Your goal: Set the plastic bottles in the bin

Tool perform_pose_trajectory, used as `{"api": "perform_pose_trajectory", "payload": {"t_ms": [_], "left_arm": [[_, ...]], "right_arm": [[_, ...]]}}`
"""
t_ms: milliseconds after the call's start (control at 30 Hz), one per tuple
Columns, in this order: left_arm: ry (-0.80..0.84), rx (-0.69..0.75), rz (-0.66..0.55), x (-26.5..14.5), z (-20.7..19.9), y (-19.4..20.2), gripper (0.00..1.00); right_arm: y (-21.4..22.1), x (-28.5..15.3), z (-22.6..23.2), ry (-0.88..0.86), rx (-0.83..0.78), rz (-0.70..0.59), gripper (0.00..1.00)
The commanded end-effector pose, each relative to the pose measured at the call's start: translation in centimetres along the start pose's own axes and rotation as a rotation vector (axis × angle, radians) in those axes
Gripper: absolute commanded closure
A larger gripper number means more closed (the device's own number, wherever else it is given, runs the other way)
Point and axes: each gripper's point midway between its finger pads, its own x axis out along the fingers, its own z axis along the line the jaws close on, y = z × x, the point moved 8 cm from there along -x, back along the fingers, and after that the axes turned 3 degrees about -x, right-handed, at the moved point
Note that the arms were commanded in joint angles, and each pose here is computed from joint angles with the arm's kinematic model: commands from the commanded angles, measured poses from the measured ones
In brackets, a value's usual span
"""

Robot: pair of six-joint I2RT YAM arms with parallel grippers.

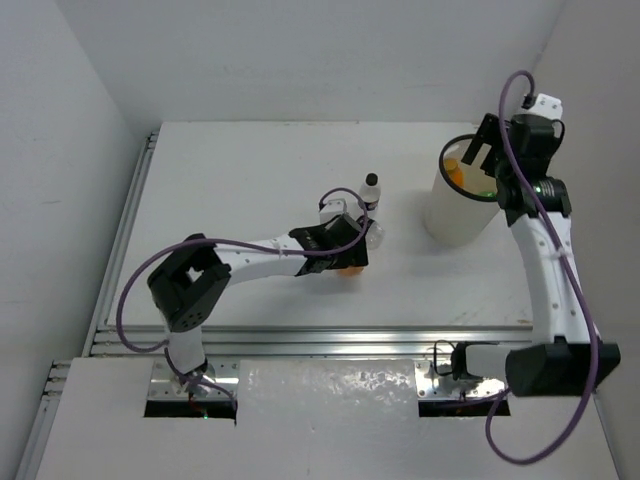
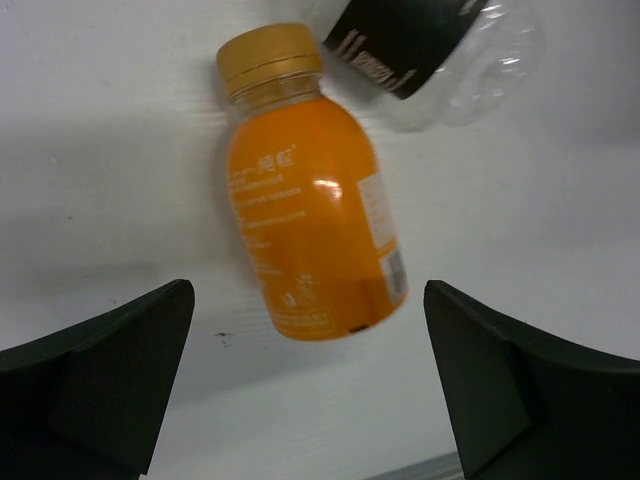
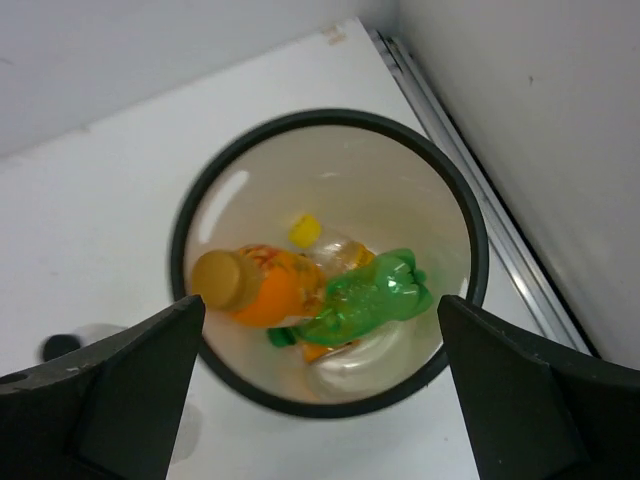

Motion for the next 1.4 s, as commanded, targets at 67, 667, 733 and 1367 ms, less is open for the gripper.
{"api": "perform_pose_trajectory", "payload": {"t_ms": [67,667,733,1367], "left_arm": [[-0.06,0.007,-0.038,3.0,-0.2,0.7,0.09],[0.085,0.05,-0.291,-8.9,5.4,1.5,1.0],[0.287,0.087,-0.277,-10.2,5.6,2.6,1.0],[0.923,0.12,-0.619,-18.6,4.8,0.4,0.88]], "right_arm": [[-1.8,-4.4,1.4,-0.23,0.106,-0.108,0.01],[7.0,-9.6,11.4,-1.176,0.079,0.121,0.01],[9.2,-11.5,13.4,-1.424,0.071,0.213,0.01],[15.1,-18.1,21.5,-1.723,0.082,0.391,0.27]]}}
